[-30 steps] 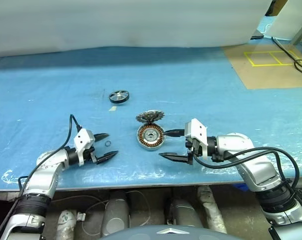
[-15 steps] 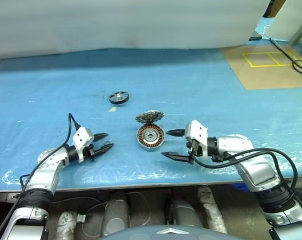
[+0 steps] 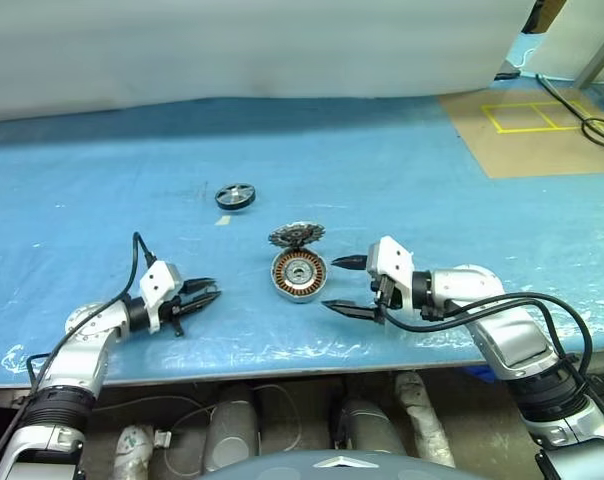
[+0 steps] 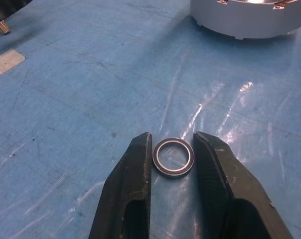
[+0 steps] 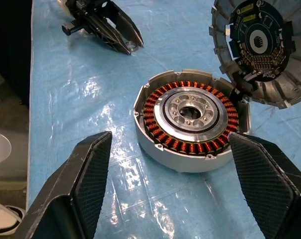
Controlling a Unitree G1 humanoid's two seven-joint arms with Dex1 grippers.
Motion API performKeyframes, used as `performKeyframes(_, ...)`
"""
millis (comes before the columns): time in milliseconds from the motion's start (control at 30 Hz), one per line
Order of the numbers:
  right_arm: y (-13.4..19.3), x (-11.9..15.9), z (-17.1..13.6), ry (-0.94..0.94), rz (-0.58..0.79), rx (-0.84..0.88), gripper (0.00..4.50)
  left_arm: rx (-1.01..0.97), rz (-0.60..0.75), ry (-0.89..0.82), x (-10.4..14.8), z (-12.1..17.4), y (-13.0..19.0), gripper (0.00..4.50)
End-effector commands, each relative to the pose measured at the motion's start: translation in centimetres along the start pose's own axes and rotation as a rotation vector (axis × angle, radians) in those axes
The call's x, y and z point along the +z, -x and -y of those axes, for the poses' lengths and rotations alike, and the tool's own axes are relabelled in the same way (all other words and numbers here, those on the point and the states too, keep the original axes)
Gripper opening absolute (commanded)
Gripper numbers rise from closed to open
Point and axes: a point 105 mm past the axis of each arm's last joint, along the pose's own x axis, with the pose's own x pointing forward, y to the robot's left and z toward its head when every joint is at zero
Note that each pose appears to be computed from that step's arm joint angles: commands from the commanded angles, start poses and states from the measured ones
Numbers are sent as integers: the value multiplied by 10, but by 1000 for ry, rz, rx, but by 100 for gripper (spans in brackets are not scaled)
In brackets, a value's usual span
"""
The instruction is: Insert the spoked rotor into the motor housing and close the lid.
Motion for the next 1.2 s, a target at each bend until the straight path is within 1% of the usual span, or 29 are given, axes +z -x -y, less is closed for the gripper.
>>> performKeyframes(33, -1, 16, -2, 49, 35, 8, 389, -5, -120, 73, -30, 7, 11, 135)
performKeyframes(267, -2, 21, 1, 61, 34, 2, 389, -2, -104, 68, -23, 5, 0, 135)
performKeyframes(400, -3, 22, 3, 68, 31, -7, 389, -15, -109, 62, -25, 3, 3, 135)
performKeyframes(500, -3, 23, 3, 69, 31, -10, 389, -21, -113, 65, -29, 2, 8, 80)
performKeyframes(533, -4, 23, 3, 69, 31, -11, 389, -19, -124, 63, -32, 0, 11, 70)
performKeyframes(600, -4, 24, 3, 68, 33, -13, 389, -8, -148, 46, -37, -2, 13, 70)
performKeyframes(667, -4, 24, 3, 67, 33, -16, 389, -26, -133, 59, -37, 0, 11, 70)
performKeyframes(833, -4, 26, 3, 64, 46, -25, 389, -28, -44, 35, -20, 3, 0, 70)
performKeyframes(967, 0, 38, 11, 26, 124, -66, 389, -70, 82, 19, 10, 10, -10, 70)
performKeyframes(1100, 9, 27, 21, 45, 73, -116, 389, -117, 127, -11, 32, 12, -15, 70)
performKeyframes(1200, 17, 25, 18, 32, 67, -109, 389, -195, 159, -44, 49, 19, -21, 70)
